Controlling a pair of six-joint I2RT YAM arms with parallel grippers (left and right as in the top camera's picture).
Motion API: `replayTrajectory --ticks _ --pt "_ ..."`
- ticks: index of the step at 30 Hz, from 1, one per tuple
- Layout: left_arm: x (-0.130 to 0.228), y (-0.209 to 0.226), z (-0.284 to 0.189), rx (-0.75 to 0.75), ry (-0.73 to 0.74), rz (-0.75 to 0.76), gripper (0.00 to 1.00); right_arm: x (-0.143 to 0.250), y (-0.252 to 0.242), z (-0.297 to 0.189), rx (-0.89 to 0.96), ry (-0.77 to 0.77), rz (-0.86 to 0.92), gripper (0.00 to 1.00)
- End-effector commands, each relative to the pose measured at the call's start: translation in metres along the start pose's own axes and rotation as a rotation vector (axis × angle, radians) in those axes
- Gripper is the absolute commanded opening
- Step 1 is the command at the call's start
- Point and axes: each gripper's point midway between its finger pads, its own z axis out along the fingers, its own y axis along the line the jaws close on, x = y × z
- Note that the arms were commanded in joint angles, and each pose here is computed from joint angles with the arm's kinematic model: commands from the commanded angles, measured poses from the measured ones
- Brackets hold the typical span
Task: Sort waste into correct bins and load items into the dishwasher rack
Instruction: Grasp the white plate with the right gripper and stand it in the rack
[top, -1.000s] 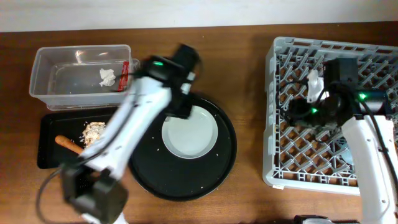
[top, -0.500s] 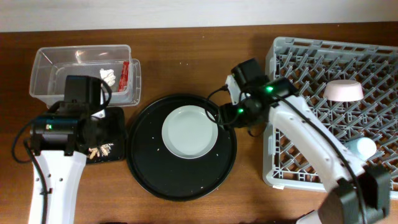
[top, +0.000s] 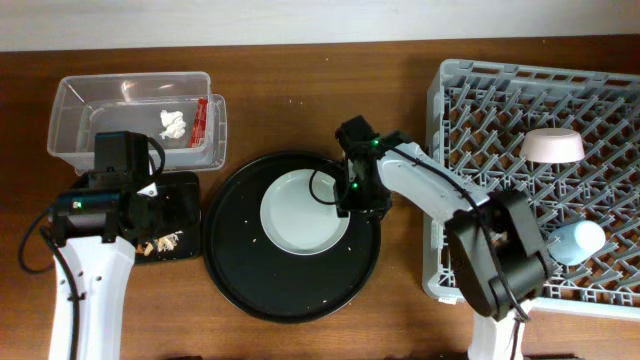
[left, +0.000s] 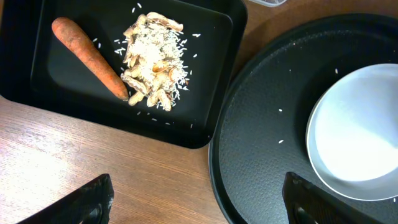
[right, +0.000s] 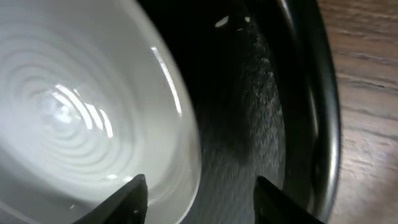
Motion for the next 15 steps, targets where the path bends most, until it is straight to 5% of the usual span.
replayTrajectory --ticks 1,7,15 --pt "0.001 0.001 0.004 -0.001 0.011 -0.014 0.87 0.001 0.001 0.014 0.012 0.026 0.016 0.44" --pt "0.003 -0.006 0.004 0.038 0.022 -0.014 0.87 -0.002 0.001 0.013 0.008 0.017 0.016 0.04" --pt "0.002 -0.007 0.004 0.040 0.018 -0.014 0.87 -0.021 -0.007 -0.042 0.003 -0.086 0.035 0.04"
